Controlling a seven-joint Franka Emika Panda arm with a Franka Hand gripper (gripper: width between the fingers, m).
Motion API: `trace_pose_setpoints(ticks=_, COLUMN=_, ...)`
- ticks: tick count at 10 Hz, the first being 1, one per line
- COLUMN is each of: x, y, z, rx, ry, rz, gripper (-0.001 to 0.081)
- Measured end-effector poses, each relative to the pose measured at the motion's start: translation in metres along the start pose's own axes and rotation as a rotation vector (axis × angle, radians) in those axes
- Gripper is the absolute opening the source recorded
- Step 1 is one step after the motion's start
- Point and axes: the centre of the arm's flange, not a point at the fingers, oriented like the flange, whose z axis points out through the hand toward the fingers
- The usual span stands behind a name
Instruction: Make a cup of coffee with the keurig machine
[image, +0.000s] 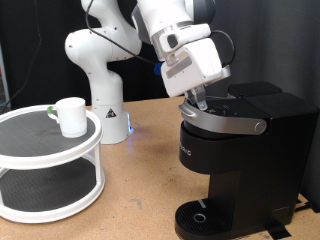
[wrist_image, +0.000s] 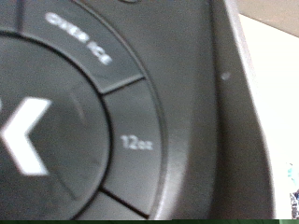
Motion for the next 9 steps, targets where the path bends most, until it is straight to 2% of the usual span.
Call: trace_pose_setpoints(ticks=9, x=-0.015, y=-0.017, z=-0.009, rx=-0.043, ry=0.031, rz=-0.006, gripper=0.0004)
